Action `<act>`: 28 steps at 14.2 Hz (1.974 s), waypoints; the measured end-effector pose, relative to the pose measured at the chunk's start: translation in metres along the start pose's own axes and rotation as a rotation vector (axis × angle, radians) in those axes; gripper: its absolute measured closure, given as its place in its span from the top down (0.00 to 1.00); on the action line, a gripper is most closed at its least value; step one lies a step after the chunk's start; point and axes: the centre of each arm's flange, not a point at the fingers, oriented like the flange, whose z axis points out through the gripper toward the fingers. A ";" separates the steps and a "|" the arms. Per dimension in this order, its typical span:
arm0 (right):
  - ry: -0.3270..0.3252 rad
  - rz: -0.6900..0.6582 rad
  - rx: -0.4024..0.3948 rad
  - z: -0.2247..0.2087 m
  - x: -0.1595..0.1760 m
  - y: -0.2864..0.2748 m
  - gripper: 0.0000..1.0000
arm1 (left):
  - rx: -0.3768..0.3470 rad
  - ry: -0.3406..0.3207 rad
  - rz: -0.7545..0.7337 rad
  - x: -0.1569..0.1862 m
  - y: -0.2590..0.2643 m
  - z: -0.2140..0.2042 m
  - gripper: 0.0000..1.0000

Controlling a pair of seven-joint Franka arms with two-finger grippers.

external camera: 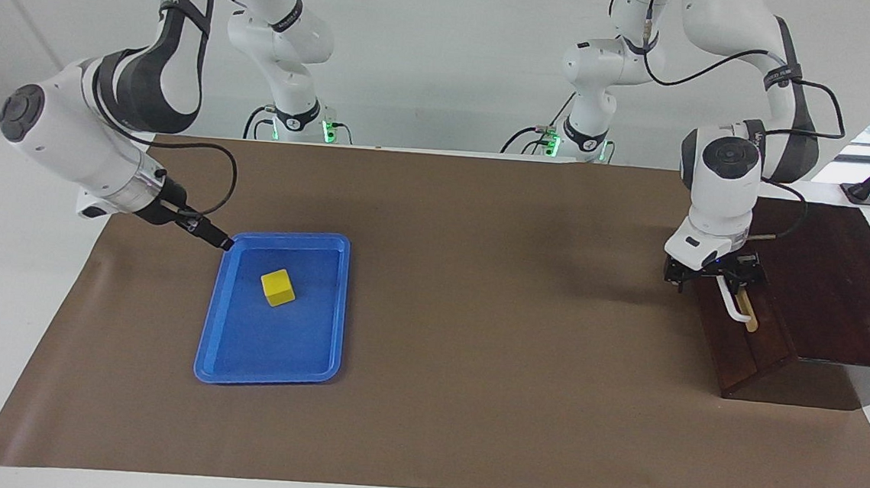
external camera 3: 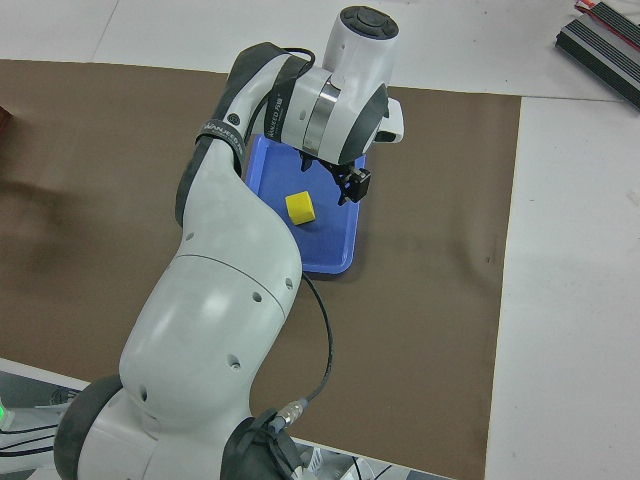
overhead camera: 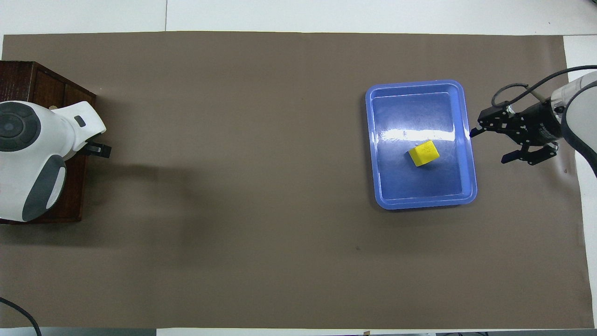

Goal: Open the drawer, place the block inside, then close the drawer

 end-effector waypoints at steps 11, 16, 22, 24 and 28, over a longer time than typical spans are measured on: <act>-0.217 0.296 0.001 0.116 0.081 -0.009 1.00 | -0.044 0.064 -0.012 0.018 0.118 -0.041 1.00; -0.251 0.350 0.025 0.137 0.099 -0.023 1.00 | -0.059 0.066 -0.042 0.018 0.134 -0.046 1.00; -0.284 0.418 0.072 0.134 0.097 -0.036 1.00 | -0.078 0.050 -0.064 0.017 0.143 -0.050 1.00; -0.285 0.416 0.073 0.133 0.095 -0.039 1.00 | -0.079 0.009 -0.081 0.018 0.142 -0.056 1.00; -0.292 0.428 0.079 0.133 0.093 -0.043 1.00 | -0.132 -0.039 -0.155 0.034 0.135 -0.110 1.00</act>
